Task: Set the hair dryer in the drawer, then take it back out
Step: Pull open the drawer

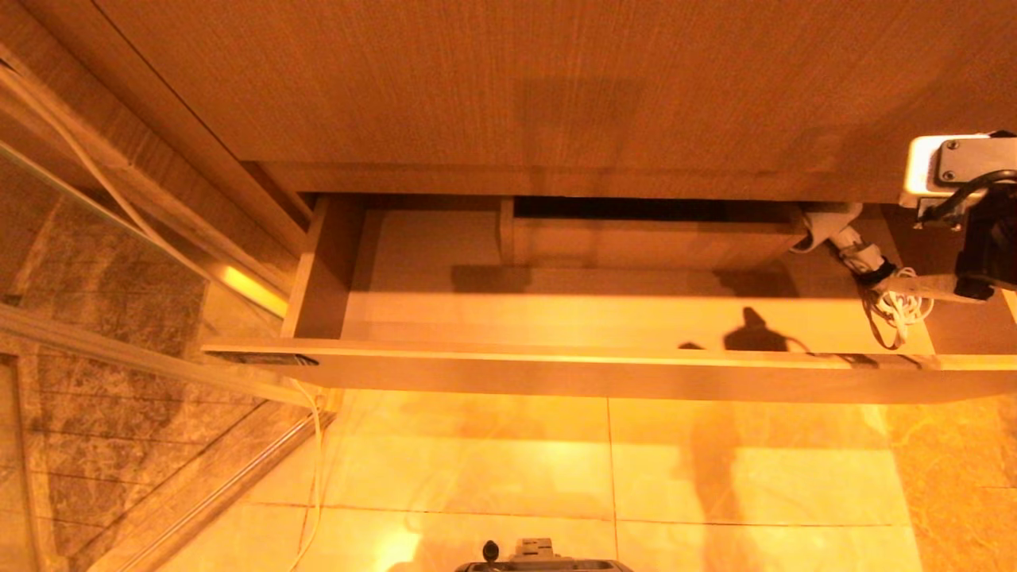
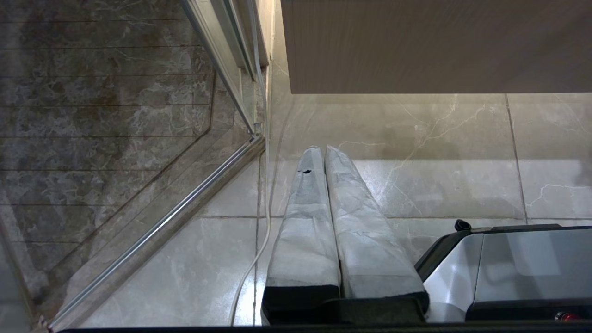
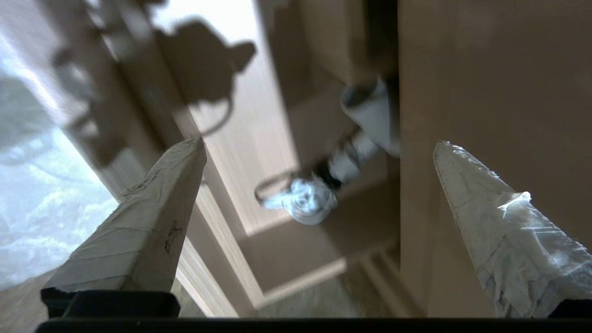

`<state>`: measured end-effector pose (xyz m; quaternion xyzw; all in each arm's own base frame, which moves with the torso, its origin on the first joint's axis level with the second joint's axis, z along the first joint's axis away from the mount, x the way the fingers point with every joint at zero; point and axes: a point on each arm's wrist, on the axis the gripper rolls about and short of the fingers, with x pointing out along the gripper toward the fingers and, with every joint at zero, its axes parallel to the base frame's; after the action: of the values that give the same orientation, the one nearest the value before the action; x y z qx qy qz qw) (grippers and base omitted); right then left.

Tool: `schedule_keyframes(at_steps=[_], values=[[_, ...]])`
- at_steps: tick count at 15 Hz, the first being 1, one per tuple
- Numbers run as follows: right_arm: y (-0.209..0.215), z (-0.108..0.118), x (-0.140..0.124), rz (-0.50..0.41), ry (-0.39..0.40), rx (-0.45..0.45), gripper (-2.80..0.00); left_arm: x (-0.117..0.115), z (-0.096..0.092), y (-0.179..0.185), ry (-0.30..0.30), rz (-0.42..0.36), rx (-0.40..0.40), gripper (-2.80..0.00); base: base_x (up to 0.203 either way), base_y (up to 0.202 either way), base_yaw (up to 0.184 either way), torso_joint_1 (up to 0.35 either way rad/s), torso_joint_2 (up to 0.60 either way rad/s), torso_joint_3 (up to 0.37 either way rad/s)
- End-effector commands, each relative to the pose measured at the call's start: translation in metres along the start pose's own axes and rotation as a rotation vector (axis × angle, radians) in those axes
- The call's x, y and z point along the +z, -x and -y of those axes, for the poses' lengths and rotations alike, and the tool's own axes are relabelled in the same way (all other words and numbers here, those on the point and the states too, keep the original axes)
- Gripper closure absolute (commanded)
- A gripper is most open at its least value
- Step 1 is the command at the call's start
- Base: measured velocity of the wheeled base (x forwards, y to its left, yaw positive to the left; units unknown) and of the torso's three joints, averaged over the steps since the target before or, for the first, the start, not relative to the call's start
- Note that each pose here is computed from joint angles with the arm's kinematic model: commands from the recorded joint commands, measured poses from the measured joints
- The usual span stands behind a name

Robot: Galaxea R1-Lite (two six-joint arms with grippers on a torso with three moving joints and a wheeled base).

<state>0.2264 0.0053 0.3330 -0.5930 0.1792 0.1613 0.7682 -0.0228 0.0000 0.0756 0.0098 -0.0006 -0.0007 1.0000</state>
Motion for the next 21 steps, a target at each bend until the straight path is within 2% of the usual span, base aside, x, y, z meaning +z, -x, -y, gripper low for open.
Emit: schedule_keyframes(at_steps=[1, 4, 8, 11, 15, 16, 18, 21], values=[[0.005, 0.003, -0.001, -0.014, 0.001, -0.007, -2.8, 0.0, 0.0, 0.0, 0.0, -0.001, 0.0, 0.0, 0.0, 0.0, 0.0, 0.0, 0.0, 0.0], [0.015, 0.002, -0.002, -0.03, -0.006, 0.002, -2.8, 0.0, 0.0, 0.0, 0.0, -0.001, 0.0, 0.0, 0.0, 0.0, 0.0, 0.0, 0.0, 0.0], [0.035, 0.002, -0.005, -0.048, -0.014, -0.033, -2.8, 0.0, 0.0, 0.0, 0.0, -0.001, 0.0, 0.0, 0.0, 0.0, 0.0, 0.0, 0.0, 0.0], [0.054, -0.007, -0.007, -0.058, -0.042, -0.018, -2.8, 0.0, 0.0, 0.0, 0.0, -0.001, 0.0, 0.0, 0.0, 0.0, 0.0, 0.0, 0.0, 0.0], [0.074, -0.016, -0.008, -0.065, -0.037, -0.014, -2.8, 0.0, 0.0, 0.0, 0.0, -0.001, 0.0, 0.0, 0.0, 0.0, 0.0, 0.0, 0.0, 0.0], [0.078, -0.015, -0.008, -0.086, -0.034, -0.016, 0.0, 0.0, 0.0, 0.0, 0.0, -0.001, 0.0, 0.0, 0.0, 0.0, 0.0, 0.0, 0.0, 0.0], [0.081, -0.017, -0.009, -0.104, -0.047, -0.021, 0.0, 0.0, 0.0, 0.0, 0.0, -0.001, 0.0, 0.0, 0.0, 0.0, 0.0, 0.0, 0.0, 0.0], [0.086, -0.015, -0.012, -0.194, -0.107, -0.089, 0.0, 0.0, 0.0, 0.0, 0.0, -0.001, 0.0, 0.0, 0.0, 0.0, 0.0, 0.0, 0.0, 0.0]])
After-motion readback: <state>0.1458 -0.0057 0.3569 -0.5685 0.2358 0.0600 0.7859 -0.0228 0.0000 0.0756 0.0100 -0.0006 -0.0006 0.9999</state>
